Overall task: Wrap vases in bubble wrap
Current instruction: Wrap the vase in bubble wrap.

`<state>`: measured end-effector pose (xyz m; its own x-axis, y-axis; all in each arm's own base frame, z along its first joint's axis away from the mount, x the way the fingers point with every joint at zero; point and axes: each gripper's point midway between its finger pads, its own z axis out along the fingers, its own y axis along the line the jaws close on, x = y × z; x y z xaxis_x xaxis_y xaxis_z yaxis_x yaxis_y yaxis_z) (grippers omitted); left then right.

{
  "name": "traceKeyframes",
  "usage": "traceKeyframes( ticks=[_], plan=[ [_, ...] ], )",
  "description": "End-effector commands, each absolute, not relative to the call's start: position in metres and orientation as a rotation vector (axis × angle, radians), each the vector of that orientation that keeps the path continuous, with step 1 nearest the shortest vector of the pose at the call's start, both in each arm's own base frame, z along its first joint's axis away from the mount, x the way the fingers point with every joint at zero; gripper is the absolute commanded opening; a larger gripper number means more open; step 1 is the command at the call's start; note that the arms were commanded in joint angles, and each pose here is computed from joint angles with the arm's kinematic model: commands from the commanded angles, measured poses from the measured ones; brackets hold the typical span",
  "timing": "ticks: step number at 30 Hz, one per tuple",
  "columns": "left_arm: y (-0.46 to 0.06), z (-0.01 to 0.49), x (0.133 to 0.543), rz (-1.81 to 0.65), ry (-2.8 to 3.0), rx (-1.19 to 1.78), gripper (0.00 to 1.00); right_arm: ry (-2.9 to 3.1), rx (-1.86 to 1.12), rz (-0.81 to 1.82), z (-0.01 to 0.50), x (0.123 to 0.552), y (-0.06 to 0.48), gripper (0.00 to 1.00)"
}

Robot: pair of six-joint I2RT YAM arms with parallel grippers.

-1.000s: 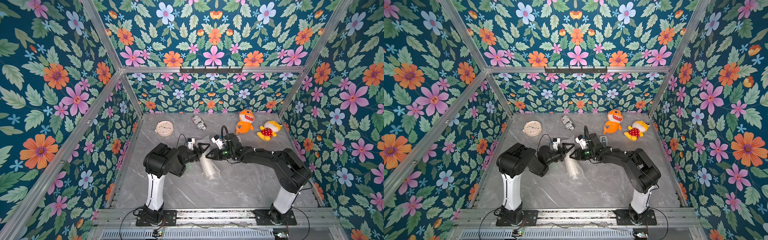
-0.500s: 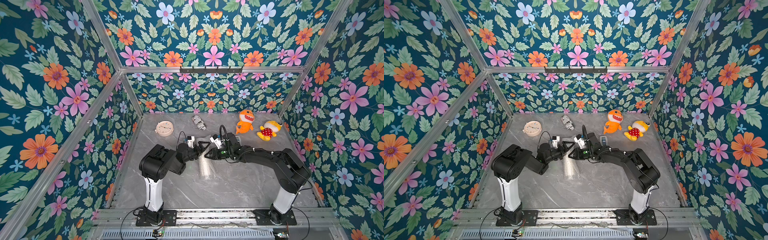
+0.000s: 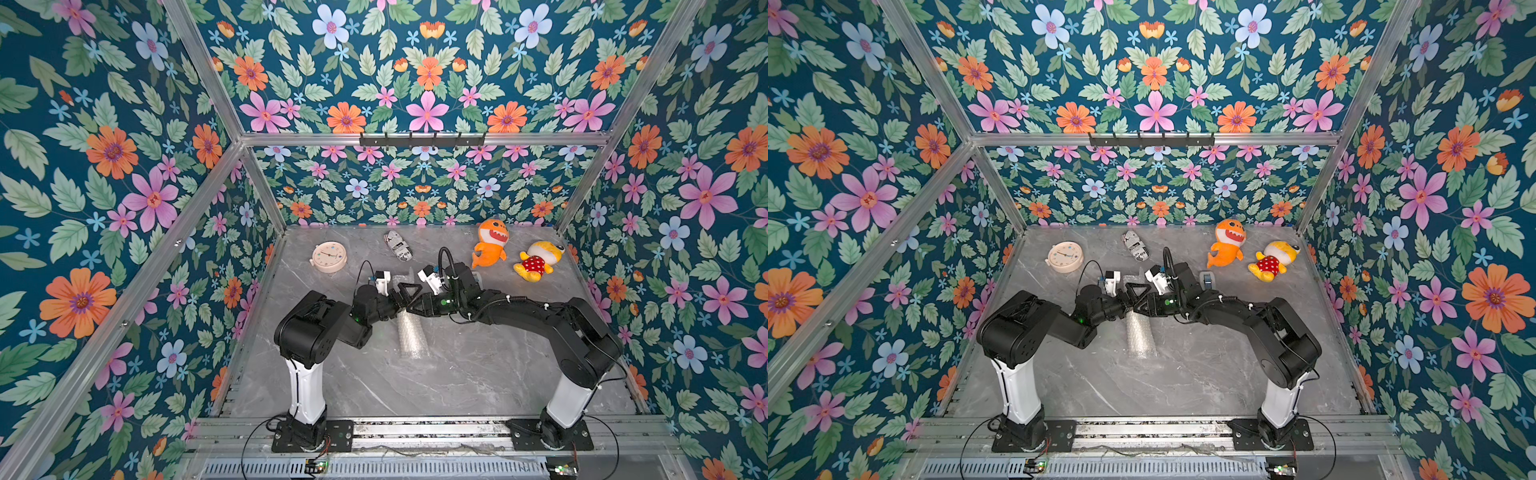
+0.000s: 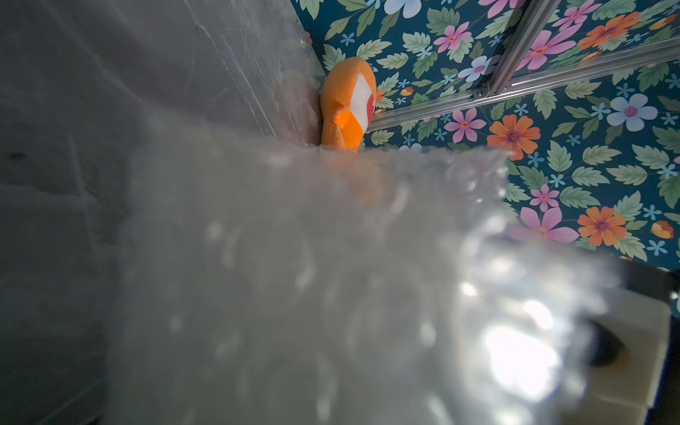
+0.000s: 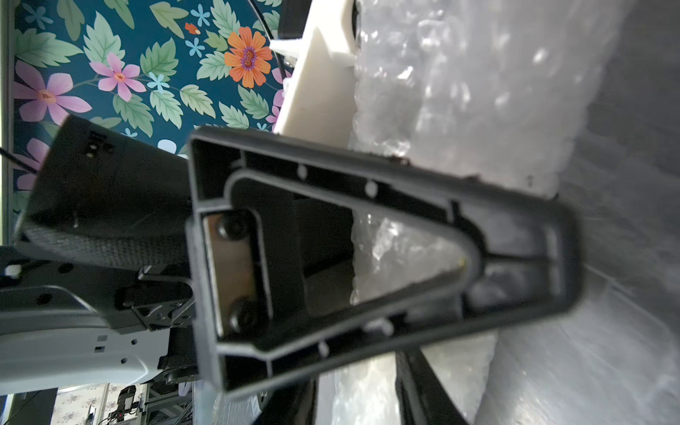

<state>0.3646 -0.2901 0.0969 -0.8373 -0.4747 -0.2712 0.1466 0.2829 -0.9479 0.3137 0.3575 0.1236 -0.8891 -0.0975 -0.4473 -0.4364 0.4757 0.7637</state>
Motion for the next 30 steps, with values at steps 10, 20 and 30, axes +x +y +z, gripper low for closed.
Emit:
traceKeyframes(
  ticks=[10, 20, 30],
  plan=[
    [-0.296, 0.101, 0.359, -1.623, 2.016, -0.232, 0.76, 2.353, -0.468, 1.391, 0.124, 0.315, 0.363, 0.36],
    [-0.294, 0.102, 0.36, -1.612, 2.029, -0.239, 0.58, 2.34, -0.482, 1.375, 0.142, 0.308, 0.349, 0.41],
    [-0.298, 0.113, 0.367, -1.643, 1.992, -0.243, 0.57, 2.386, -0.367, 1.42, 0.122, 0.307, 0.29, 0.94]
  ],
)
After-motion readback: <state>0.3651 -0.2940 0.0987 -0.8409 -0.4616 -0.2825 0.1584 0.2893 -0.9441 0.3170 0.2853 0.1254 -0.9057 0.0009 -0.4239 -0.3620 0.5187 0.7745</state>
